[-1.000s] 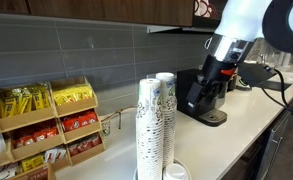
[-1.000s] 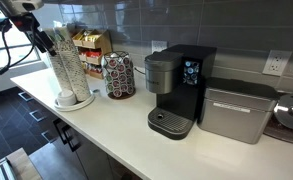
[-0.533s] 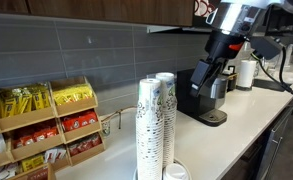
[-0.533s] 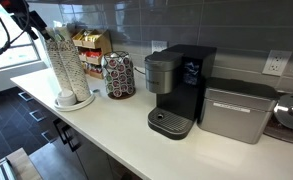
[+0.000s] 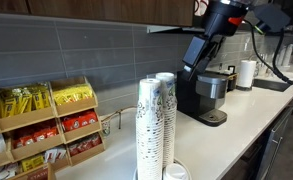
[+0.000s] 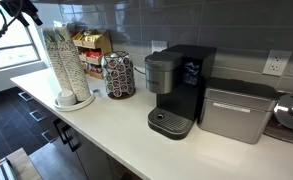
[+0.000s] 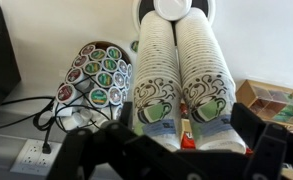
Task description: Unstack three coffee cups from the right stacked coffee cups
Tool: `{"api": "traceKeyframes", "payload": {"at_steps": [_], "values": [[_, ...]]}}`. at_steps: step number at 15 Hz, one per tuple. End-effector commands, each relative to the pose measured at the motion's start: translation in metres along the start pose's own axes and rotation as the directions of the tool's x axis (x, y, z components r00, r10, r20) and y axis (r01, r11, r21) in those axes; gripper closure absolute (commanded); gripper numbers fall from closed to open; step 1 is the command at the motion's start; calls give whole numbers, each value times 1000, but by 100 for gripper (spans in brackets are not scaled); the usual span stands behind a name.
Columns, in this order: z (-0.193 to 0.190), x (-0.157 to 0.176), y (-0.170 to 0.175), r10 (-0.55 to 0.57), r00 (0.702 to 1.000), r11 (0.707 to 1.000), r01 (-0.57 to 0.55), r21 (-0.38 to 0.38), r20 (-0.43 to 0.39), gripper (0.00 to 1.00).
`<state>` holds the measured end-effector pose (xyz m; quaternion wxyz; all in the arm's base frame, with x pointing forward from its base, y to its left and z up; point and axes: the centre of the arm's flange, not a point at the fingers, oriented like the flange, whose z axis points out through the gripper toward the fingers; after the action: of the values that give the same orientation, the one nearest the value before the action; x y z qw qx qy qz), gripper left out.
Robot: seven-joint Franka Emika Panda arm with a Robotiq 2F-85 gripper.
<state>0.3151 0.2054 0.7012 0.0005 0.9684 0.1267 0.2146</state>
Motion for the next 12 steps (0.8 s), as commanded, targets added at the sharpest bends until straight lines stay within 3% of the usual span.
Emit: {"api": "traceKeyframes", "payload": {"at_steps": [1,5,9,12], "values": [[-5,16,-18,-43,999,999,43,-1,10,0],[-4,31,-31,-60,998,998,60,6,-25,0],[0,48,-32,-87,993,996,84,-44,-82,0],[0,39,-28,-76,995,997,75,-14,-61,0]]}}
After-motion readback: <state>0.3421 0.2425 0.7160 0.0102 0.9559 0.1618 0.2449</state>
